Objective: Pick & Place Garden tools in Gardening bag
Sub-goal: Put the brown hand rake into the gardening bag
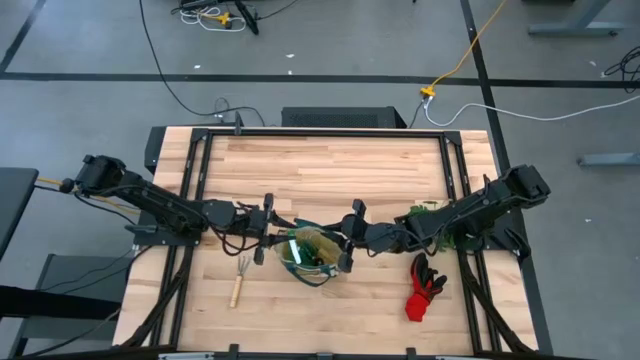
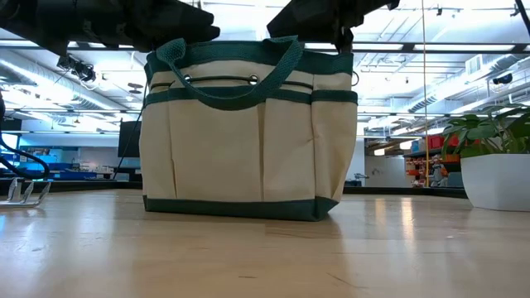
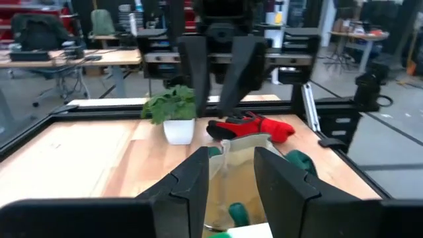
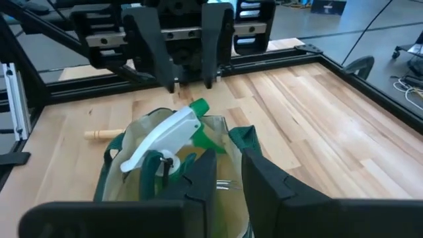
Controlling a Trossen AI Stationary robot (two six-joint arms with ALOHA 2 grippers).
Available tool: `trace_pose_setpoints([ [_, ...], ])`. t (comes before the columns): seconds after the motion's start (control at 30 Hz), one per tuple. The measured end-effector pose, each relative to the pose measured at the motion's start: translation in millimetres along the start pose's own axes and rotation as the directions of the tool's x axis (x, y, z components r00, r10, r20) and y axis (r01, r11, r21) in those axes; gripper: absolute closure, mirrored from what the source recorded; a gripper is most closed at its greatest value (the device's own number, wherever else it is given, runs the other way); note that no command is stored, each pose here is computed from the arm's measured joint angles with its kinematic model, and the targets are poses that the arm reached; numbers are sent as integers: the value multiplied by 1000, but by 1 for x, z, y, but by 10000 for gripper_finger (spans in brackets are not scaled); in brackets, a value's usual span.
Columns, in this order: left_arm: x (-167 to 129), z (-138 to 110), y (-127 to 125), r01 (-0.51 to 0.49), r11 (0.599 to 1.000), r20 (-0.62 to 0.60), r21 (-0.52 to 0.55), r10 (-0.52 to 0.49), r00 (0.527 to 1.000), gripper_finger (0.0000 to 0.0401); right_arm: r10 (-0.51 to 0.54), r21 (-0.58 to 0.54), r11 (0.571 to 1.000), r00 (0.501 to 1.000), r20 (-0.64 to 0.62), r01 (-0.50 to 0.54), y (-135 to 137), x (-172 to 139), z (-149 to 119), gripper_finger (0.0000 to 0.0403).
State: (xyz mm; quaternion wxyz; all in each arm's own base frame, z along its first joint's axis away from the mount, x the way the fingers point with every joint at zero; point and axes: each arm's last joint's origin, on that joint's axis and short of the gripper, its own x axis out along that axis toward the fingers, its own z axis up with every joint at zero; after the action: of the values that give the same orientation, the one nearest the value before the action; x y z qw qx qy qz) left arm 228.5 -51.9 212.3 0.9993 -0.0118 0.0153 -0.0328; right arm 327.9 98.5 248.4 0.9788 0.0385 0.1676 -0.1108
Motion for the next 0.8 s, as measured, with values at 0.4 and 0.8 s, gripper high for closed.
trace_pose_setpoints([
  [0.4,-24,18,-3,-2,971,-16,-240,-2,1000,275,-4,-35,999,1000,-14,4,-1,0,-1,332],
  [0.8,-60,48,-21,-205,868,-435,-452,-13,900,275,-5,-70,998,1000,-18,4,-1,0,-2,332],
])
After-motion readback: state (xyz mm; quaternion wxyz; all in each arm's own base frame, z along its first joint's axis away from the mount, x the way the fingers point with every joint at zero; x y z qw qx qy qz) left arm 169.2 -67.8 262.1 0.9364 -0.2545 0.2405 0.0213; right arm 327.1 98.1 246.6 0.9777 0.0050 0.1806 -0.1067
